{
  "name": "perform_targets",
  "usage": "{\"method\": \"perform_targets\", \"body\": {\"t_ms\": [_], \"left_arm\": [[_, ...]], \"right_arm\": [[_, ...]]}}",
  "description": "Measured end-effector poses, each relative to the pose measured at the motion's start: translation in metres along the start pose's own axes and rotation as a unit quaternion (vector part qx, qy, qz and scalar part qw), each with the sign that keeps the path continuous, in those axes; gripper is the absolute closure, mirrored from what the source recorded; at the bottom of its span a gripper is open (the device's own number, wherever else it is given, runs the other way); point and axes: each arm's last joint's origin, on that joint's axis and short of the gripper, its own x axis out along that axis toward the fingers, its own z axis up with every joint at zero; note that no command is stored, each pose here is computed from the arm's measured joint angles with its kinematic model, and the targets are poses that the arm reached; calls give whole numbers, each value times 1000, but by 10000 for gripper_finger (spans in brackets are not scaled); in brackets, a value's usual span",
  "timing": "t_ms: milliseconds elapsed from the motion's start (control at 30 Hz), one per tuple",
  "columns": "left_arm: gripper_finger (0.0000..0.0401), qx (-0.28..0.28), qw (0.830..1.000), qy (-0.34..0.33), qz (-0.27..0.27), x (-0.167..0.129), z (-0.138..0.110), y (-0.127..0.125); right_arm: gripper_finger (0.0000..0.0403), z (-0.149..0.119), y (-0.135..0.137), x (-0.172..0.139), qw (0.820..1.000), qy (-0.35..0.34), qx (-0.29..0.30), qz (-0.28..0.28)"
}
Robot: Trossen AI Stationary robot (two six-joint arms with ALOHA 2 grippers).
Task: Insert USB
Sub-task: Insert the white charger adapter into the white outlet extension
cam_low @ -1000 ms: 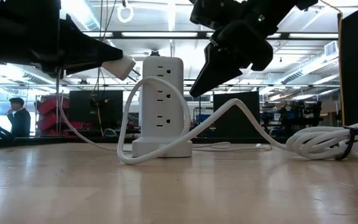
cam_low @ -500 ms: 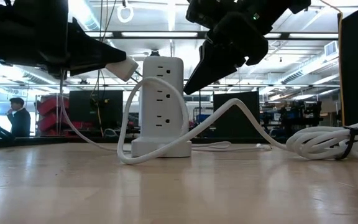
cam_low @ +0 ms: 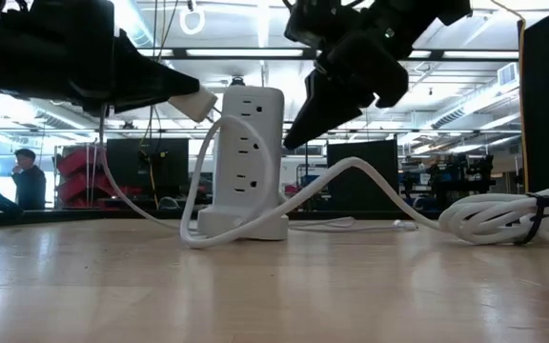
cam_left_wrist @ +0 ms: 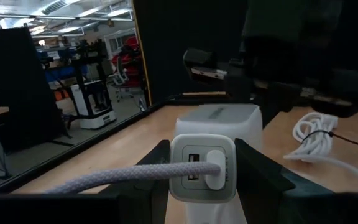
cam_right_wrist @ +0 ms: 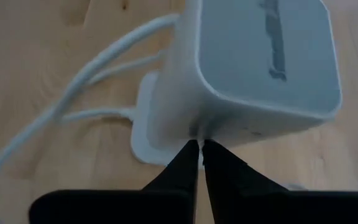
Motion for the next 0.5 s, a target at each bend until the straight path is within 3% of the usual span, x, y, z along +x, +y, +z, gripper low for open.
{"method": "perform_targets", "body": {"t_ms": [267,500], "left_arm": [[274,1,1000,-16,-22,-20,21,13],[274,1,996,-52,-69,-27,38,32]], "right_arm": [[399,4,1,-23,1000,-6,5,-12],[400,24,2,-40,995,-97,4,-25]]}}
